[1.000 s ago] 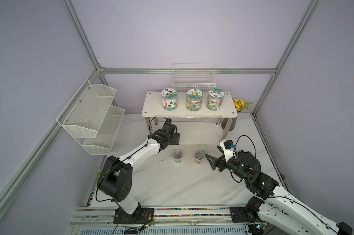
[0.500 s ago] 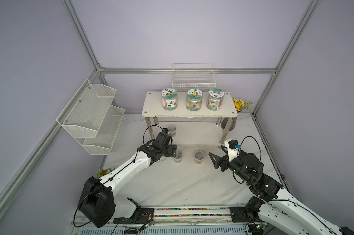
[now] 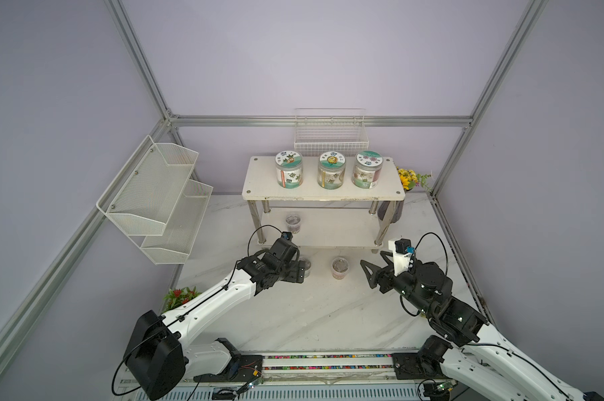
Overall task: Place the seed container on the shelf
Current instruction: Pick up the seed jar at the center of the board.
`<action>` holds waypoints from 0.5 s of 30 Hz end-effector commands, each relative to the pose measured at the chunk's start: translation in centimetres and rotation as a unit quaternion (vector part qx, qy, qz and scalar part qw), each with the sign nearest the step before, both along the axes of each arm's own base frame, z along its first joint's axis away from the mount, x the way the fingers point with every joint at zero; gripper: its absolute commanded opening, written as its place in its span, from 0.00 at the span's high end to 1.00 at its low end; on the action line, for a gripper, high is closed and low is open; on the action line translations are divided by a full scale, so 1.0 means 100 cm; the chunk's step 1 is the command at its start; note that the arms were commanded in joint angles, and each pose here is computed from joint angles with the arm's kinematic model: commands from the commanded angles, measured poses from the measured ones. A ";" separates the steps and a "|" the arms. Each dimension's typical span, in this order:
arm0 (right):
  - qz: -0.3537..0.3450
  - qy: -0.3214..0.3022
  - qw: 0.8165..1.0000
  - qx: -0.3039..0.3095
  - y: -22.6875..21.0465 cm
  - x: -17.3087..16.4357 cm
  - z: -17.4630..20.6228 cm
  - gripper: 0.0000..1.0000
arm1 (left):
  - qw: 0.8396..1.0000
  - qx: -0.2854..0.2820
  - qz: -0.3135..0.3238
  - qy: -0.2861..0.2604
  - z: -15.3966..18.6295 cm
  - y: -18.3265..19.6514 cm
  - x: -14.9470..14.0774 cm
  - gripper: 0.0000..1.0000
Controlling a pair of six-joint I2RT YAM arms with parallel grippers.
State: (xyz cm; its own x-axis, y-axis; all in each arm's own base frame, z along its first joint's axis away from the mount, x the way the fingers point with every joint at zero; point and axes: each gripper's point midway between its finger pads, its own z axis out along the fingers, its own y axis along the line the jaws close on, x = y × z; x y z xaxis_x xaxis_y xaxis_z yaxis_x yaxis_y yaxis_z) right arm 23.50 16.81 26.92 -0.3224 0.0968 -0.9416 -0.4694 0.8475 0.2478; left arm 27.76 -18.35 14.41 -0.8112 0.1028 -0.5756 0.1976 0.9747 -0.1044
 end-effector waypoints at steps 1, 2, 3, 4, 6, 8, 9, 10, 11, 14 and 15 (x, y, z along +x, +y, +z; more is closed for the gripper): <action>-0.015 0.006 1.000 0.019 -0.007 -0.003 0.002 0.16 | 1.000 -0.009 0.015 0.001 0.001 -0.009 0.001 0.07; -0.016 0.006 1.000 0.022 -0.008 -0.004 0.002 0.16 | 1.000 -0.008 0.016 0.002 -0.001 -0.011 0.001 0.06; -0.016 0.008 1.000 0.024 -0.008 -0.005 0.001 0.17 | 1.000 -0.008 0.019 0.006 -0.003 -0.013 0.001 0.05; -0.017 0.009 0.999 0.027 -0.009 -0.006 0.001 0.17 | 1.000 -0.008 0.020 0.009 -0.005 -0.015 0.001 0.05; -0.017 0.012 0.999 0.029 -0.010 -0.007 -0.001 0.17 | 1.000 -0.006 0.023 0.012 -0.009 -0.019 0.002 0.04; -0.018 0.017 0.999 0.032 -0.010 -0.008 -0.003 0.18 | 1.000 -0.007 0.025 0.016 -0.012 -0.022 0.003 0.04; -0.014 0.019 0.999 0.034 -0.008 -0.008 -0.005 0.19 | 0.999 -0.006 0.027 0.018 -0.014 -0.024 0.004 0.04; -0.013 0.022 0.999 0.035 -0.007 -0.008 -0.007 0.19 | 0.999 -0.005 0.028 0.020 -0.017 -0.026 0.005 0.04; -0.012 0.024 0.999 0.036 -0.007 -0.008 -0.008 0.19 | 0.999 -0.005 0.029 0.019 -0.017 -0.026 0.006 0.04; -0.012 0.027 0.999 0.040 -0.006 -0.008 -0.009 0.19 | 0.999 0.012 0.033 0.036 -0.033 -0.030 0.011 0.04; -0.012 0.027 0.999 0.041 -0.006 -0.008 -0.009 0.19 | 0.999 0.013 0.033 0.040 -0.036 -0.032 0.013 0.04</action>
State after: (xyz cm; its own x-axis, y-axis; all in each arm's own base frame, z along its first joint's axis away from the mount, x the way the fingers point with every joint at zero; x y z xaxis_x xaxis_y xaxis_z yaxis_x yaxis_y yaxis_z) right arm 22.85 16.04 26.53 -0.3498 0.1694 -0.9214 -0.4366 0.8407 0.3204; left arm 27.82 -20.72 10.17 -0.8725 0.1009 -0.4782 0.1532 0.9856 -0.0716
